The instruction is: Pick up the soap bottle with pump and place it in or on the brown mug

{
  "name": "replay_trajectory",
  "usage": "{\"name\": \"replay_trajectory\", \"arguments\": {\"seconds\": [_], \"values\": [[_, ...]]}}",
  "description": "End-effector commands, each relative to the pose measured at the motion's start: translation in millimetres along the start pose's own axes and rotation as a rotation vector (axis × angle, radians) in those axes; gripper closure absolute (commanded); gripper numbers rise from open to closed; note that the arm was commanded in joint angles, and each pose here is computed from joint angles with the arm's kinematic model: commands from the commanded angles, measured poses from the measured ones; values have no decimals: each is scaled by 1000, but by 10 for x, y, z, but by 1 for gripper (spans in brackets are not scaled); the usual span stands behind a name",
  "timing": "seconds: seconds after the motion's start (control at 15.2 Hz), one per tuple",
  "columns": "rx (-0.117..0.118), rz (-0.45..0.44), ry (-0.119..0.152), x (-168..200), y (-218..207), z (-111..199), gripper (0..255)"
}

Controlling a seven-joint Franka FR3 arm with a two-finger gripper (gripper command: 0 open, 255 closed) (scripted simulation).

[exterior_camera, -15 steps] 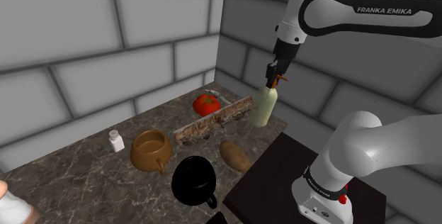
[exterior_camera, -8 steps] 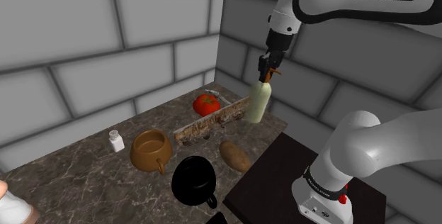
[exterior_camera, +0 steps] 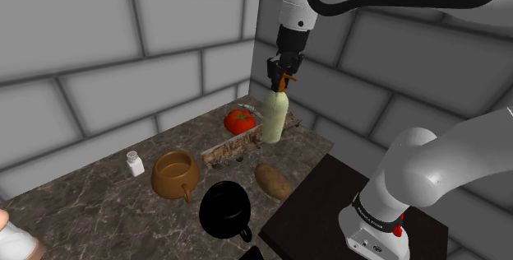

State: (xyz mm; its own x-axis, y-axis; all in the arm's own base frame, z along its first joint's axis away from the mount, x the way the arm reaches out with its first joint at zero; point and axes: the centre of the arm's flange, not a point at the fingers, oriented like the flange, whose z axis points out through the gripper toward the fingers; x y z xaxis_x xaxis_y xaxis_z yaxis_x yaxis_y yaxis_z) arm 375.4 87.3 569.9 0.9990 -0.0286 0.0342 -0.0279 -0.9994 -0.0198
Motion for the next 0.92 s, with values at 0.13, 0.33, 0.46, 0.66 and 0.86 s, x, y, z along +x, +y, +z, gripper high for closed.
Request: {"name": "replay_trajectory", "arguments": {"seconds": [0.13, 0.33, 0.46, 0.66, 0.86], "values": [[1, 0, 1, 258, -483, -98, 255], [1, 0, 1, 451, -824, -159, 255], [1, 0, 1, 580, -1050, -199, 255], [1, 0, 1, 773, -1391, -260, 255], [1, 0, 1, 966, -1731, -321, 255]]}}
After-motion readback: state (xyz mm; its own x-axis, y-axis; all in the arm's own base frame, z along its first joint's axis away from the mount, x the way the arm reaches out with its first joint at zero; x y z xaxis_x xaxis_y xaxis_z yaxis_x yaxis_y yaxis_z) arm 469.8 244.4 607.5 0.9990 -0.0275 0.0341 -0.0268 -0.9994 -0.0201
